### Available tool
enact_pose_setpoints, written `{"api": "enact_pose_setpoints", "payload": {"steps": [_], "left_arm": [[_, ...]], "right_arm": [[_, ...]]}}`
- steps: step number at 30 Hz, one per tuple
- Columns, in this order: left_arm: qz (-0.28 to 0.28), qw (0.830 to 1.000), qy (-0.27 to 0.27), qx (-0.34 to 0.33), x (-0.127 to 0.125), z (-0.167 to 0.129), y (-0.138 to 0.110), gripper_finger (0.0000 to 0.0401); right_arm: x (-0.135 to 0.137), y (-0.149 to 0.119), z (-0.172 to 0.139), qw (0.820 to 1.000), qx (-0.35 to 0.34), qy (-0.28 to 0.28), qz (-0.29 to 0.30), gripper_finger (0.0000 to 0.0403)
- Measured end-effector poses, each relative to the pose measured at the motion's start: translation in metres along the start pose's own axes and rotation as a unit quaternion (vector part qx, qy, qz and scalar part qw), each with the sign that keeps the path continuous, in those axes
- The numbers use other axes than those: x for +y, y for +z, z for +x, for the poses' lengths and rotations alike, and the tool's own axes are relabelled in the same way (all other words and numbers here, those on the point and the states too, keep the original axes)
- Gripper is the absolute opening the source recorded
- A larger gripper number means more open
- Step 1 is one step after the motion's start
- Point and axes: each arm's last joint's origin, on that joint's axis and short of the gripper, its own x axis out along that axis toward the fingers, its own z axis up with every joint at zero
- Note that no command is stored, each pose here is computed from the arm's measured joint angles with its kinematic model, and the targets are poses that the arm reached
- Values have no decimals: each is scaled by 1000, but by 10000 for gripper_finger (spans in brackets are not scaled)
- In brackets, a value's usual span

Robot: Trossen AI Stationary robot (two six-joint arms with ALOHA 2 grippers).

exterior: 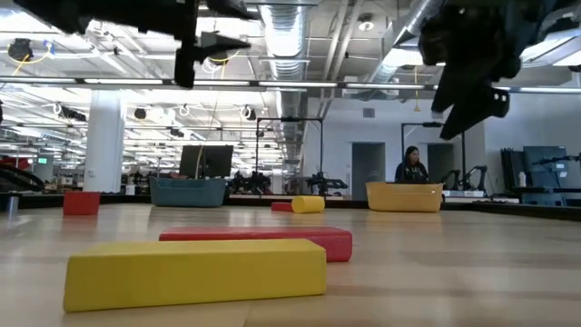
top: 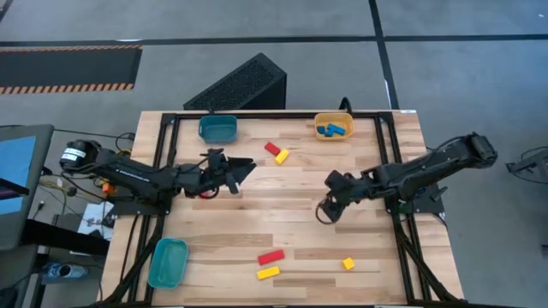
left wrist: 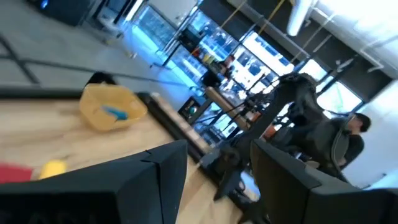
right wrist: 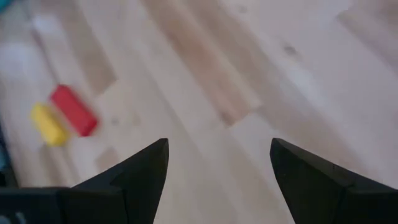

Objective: Sort & place blocks by color
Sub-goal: Put the bottom right yellow block into the green bin

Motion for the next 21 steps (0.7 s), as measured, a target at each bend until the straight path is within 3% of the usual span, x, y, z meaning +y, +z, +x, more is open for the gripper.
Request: {"api": "enact_pose_setpoints", "payload": {"steps": [4, 9, 12, 15, 18, 21], "left_arm": [[46, 999, -21, 4, -17, 4, 9, 162], [101, 993, -58, 29, -41, 11, 22, 162], [111, 987, -89, 77, -58, 11, 26, 162], [132, 980, -86, 125, -76, 3, 23, 162], [175, 969, -67, 160, -86, -12, 9, 162], [203, 960, -61, 182, -93, -26, -9, 162]], "right_arm": [[19, -8, 0, 998, -21, 49, -44, 301], [48, -17, -5, 978, -57, 152, -131, 301], [65, -19, -6, 970, -79, 206, -98, 297], [68, -29, 3, 979, -54, 189, -49, 283], [81, -46, 11, 984, -14, 171, -44, 268], [92, -72, 17, 993, 49, 97, -54, 257]]}}
